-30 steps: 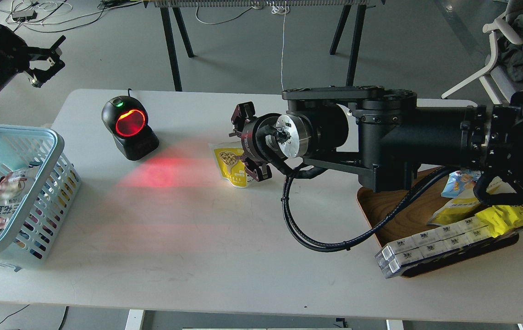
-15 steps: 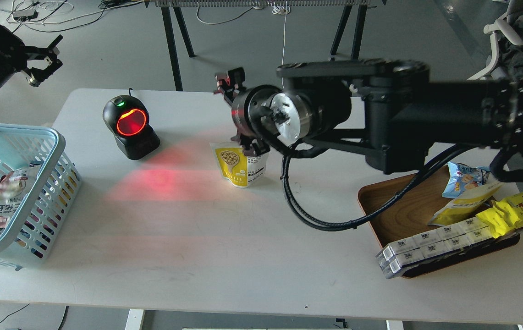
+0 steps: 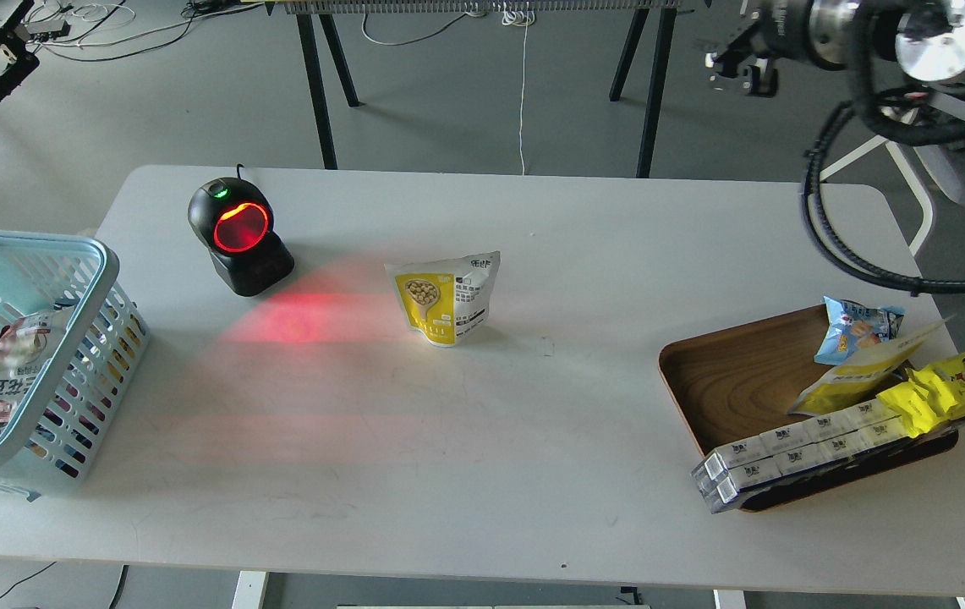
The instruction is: Scan snack and place in basket
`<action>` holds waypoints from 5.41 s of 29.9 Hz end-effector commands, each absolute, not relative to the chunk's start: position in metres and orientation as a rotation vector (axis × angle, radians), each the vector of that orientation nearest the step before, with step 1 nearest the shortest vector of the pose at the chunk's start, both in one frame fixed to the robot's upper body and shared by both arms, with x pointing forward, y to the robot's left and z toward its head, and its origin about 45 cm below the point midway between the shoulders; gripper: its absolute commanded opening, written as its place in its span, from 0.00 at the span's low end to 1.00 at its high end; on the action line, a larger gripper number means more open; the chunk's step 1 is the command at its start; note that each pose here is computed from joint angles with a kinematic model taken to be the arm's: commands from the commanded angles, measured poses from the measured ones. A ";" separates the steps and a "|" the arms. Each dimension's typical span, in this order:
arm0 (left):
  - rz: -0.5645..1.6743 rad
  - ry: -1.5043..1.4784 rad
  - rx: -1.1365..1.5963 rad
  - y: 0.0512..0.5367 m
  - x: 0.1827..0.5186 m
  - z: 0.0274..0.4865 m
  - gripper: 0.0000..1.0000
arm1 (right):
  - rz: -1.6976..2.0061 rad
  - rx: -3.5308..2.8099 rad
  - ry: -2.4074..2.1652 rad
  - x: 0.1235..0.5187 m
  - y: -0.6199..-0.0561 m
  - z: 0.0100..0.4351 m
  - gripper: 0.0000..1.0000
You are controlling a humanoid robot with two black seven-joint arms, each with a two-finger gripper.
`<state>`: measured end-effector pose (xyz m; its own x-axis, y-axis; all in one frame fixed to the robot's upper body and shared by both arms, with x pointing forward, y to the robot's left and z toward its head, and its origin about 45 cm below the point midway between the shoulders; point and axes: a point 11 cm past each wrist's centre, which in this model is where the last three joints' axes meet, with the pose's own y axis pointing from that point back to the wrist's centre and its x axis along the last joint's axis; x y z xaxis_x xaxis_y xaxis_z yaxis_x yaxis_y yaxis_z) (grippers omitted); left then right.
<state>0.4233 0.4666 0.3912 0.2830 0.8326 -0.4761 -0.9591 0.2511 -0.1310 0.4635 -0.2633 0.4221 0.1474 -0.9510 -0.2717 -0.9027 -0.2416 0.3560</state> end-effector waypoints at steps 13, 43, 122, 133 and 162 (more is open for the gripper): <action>1.080 -0.232 0.357 0.432 0.371 0.442 1.00 | -0.828 2.670 -1.960 0.441 -0.408 0.377 0.96; 0.265 -1.473 1.053 0.203 0.376 0.322 1.00 | -0.864 2.523 -2.178 0.424 -0.463 0.307 0.98; 0.073 -1.486 1.077 0.205 0.355 0.273 0.00 | -0.918 2.547 -2.093 0.440 -0.424 0.287 0.98; 0.035 -1.492 1.153 0.228 0.341 0.286 0.00 | -0.922 2.546 -2.091 0.439 -0.424 0.286 0.98; 0.132 -1.501 1.079 0.227 0.341 0.291 0.00 | -0.909 2.539 -2.080 0.438 -0.423 0.284 0.98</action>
<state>0.3429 0.2243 0.2946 0.1412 -0.5331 0.8342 -0.6720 0.5672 0.4762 0.4385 -0.4234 0.2839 0.1275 -0.8250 -0.5506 -0.9646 -0.2324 0.1249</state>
